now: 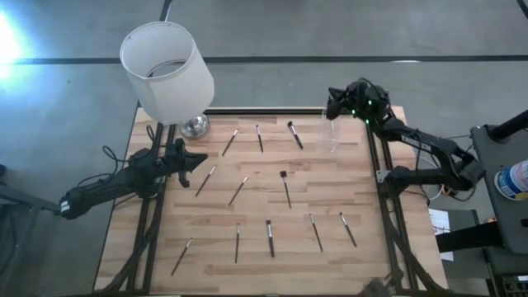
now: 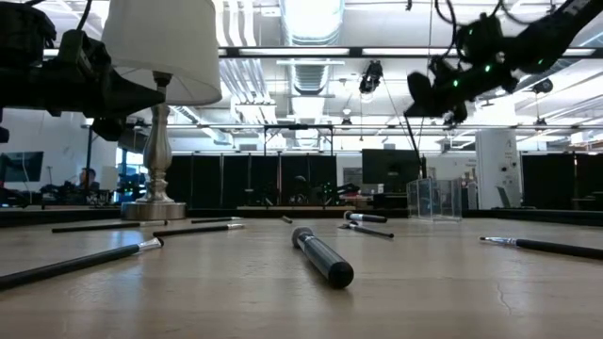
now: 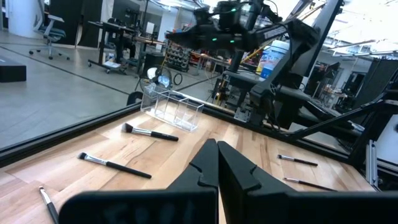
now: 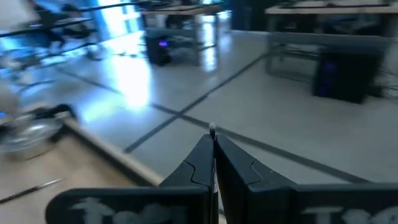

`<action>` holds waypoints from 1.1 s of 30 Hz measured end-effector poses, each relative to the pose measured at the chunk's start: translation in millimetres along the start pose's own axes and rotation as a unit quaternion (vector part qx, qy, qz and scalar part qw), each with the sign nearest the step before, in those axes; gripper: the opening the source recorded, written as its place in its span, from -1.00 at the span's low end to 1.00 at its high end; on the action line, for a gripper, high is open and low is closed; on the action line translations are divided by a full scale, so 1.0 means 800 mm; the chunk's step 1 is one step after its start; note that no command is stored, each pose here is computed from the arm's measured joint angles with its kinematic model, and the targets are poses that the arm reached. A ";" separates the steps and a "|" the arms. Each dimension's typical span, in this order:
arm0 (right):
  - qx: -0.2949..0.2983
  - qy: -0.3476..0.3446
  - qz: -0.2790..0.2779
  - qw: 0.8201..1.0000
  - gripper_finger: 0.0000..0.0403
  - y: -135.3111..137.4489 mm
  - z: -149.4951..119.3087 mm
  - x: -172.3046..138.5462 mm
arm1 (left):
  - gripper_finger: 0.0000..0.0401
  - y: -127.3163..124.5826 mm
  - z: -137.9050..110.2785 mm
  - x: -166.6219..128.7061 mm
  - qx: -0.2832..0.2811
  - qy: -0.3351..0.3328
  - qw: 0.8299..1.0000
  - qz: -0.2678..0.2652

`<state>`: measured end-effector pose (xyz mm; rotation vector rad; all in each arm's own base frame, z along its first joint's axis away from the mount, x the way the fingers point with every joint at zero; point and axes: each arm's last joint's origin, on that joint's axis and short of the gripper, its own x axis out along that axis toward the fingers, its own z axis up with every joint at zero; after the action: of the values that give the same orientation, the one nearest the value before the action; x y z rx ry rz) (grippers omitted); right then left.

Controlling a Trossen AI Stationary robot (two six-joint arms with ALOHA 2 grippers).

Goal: Put items in baskets/containers
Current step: Put the eyeshadow brush into the transparent organizer

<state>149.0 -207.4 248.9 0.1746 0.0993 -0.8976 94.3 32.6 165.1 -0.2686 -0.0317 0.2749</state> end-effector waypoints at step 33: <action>-0.007 0.070 -0.054 0.996 -0.96 -0.042 -0.061 0.054 | -1.00 0.000 0.000 0.000 0.000 0.000 1.000 0.000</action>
<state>148.7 -251.4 190.4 0.2214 0.2463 -0.9909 94.3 32.6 165.1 -0.2686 -0.0317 0.2749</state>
